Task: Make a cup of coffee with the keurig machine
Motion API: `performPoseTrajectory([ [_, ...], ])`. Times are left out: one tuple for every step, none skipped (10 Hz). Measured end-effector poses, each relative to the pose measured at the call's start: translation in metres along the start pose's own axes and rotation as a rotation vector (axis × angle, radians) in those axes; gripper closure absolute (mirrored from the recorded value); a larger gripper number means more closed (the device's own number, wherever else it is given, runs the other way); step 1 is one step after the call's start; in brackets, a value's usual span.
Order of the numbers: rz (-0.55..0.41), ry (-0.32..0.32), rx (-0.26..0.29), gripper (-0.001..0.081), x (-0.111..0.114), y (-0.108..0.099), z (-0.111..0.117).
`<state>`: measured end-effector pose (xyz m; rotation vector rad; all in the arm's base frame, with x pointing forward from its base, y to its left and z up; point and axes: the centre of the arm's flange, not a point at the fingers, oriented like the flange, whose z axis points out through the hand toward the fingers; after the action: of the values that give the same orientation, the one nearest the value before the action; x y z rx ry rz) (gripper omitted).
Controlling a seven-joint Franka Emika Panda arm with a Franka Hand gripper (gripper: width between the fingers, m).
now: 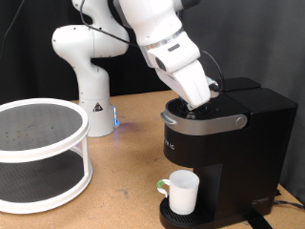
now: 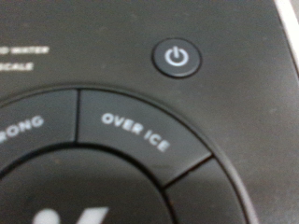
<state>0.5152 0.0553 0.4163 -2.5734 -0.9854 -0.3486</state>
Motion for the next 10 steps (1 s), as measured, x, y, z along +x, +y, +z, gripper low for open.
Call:
performPoseTrajectory([
  [-0.006,0.013,0.008,0.0806,-0.004,0.000,-0.001],
  [-0.006,0.027,0.018,0.0806,-0.008,0.000,-0.003],
  [-0.003,0.041,0.026,0.0806,-0.013,0.001,-0.004],
  [0.005,0.062,0.034,0.0806,-0.019,0.003,-0.007],
  [0.014,0.082,0.046,0.0806,-0.027,0.006,-0.011],
  [0.027,0.107,0.055,0.0806,-0.032,0.009,-0.016],
  [0.040,0.131,0.067,0.0806,-0.035,0.011,-0.023],
  [0.050,0.149,0.076,0.0806,-0.038,0.012,-0.030],
  [0.056,0.165,0.081,0.0806,-0.040,0.012,-0.038],
  [0.059,0.174,0.087,0.0806,-0.042,0.011,-0.046],
])
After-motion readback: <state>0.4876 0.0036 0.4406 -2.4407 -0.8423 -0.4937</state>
